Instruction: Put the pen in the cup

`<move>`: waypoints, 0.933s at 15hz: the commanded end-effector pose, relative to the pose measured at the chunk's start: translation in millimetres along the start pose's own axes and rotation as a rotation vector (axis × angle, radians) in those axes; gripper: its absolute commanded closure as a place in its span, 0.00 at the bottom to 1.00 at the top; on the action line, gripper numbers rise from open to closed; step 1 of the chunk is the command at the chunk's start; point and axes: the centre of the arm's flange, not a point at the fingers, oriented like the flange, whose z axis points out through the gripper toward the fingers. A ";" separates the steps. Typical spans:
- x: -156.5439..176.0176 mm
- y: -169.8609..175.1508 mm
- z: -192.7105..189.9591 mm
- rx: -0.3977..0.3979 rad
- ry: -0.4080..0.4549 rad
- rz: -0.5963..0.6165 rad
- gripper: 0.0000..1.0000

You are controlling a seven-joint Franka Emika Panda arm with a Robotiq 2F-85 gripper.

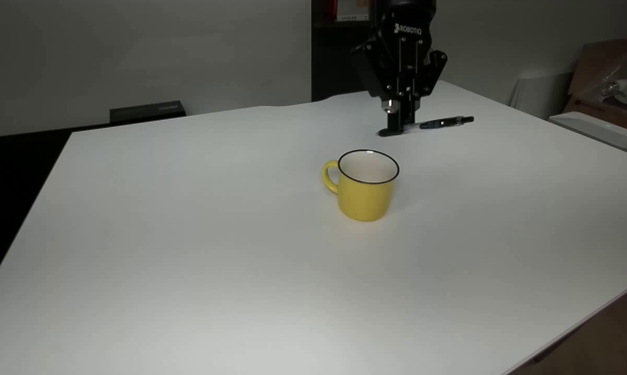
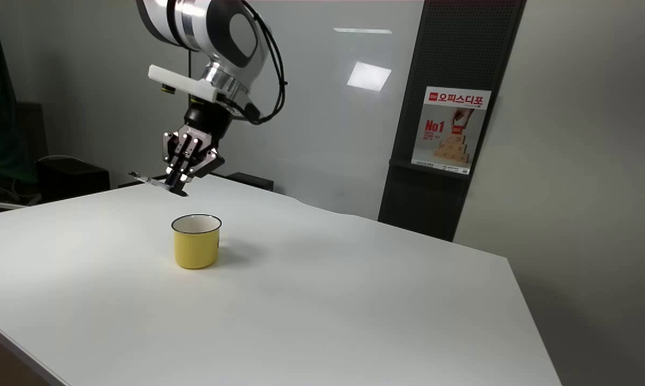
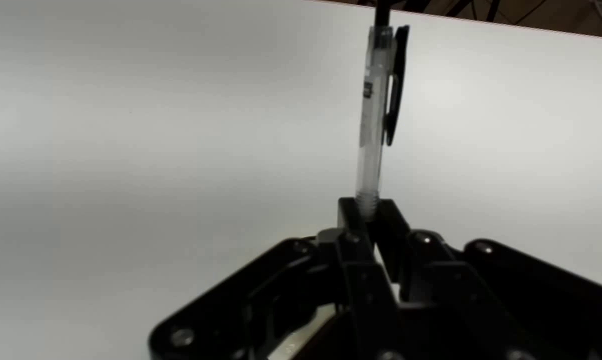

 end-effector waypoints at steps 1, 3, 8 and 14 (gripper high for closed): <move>35.6 7.2 -1.5 0.072 -0.054 0.096 0.97; 47.7 13.5 4.3 0.097 -0.064 0.121 0.97; 74.2 31.7 17.3 0.147 -0.070 0.183 0.97; 92.3 41.4 27.3 0.233 -0.104 0.260 0.97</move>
